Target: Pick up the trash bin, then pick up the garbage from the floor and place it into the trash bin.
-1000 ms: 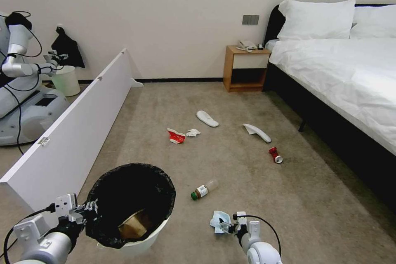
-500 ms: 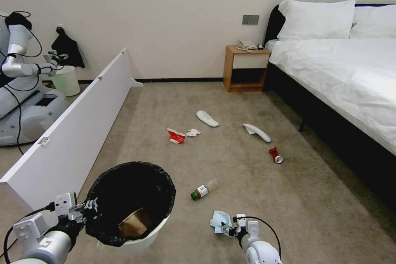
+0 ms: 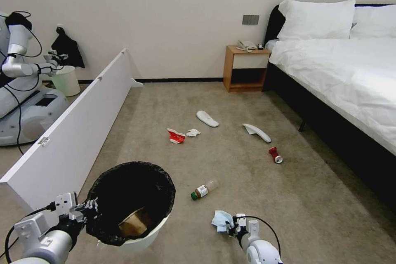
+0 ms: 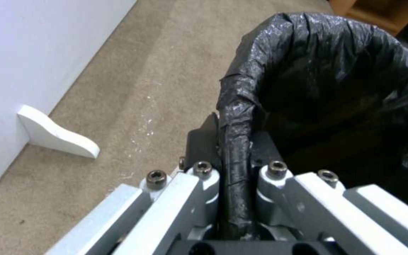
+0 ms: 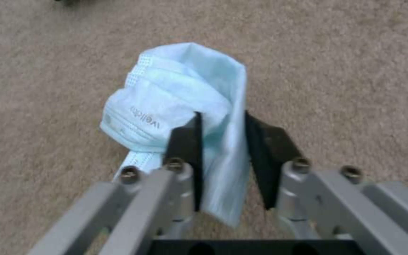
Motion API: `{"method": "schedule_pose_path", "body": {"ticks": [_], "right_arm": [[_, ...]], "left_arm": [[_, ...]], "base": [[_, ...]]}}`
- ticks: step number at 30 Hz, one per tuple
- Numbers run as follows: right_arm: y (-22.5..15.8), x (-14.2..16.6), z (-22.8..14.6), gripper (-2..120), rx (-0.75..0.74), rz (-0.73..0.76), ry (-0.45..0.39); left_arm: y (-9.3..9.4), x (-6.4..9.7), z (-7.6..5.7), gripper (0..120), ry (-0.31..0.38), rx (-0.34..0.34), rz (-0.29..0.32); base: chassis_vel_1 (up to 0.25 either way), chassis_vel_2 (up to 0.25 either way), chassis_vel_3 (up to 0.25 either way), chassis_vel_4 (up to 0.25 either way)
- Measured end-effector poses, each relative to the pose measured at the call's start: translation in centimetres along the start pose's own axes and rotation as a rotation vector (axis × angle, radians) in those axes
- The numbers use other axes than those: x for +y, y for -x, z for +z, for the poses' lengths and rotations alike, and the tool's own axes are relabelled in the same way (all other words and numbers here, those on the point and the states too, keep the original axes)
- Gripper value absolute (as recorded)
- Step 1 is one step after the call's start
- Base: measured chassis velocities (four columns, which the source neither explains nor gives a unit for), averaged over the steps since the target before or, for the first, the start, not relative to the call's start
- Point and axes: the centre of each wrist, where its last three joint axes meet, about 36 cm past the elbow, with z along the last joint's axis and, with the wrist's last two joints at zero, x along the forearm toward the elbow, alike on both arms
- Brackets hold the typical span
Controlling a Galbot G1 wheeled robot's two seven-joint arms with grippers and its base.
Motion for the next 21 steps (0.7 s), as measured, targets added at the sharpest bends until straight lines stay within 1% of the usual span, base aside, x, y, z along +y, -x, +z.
{"method": "schedule_pose_path", "body": {"ticks": [1, 2, 3, 5, 17, 21], "right_arm": [[0.0, 0.0, 0.0, 12, 0.001, -0.002, 0.0], [0.0, 0.0, 0.1, 7, 0.001, -0.002, 0.0], [0.0, 0.0, 0.1, 7, 0.001, -0.002, 0.0], [-0.2, 0.0, 0.0, 0, -0.002, -0.005, 0.001], [-1.1, -0.3, -0.5, 0, -0.033, -0.003, -0.001], [-2.5, -0.9, -1.7, 0, -0.106, -0.006, -0.003]], "left_arm": [[0.0, 0.0, 0.0, 4, 0.0, 0.0, 0.0], [0.0, 0.0, 0.0, 4, 0.001, 0.0, 0.0], [0.0, 0.0, 0.0, 4, 0.001, 0.0, 0.0], [-0.1, -0.1, -0.1, 4, 0.002, -0.002, 0.001], [0.0, -0.1, 0.0, 4, 0.004, 0.003, 0.005], [0.1, -0.2, 0.2, 4, 0.004, 0.013, 0.01]], "base": [[0.0, 0.0, 0.0, 0.0], [0.0, 0.0, 0.0, 0.0], [0.0, 0.0, 0.0, 0.0], [0.0, 0.0, 0.0, 0.0], [0.0, 0.0, 0.0, 0.0], [0.0, 0.0, 0.0, 0.0]]}}
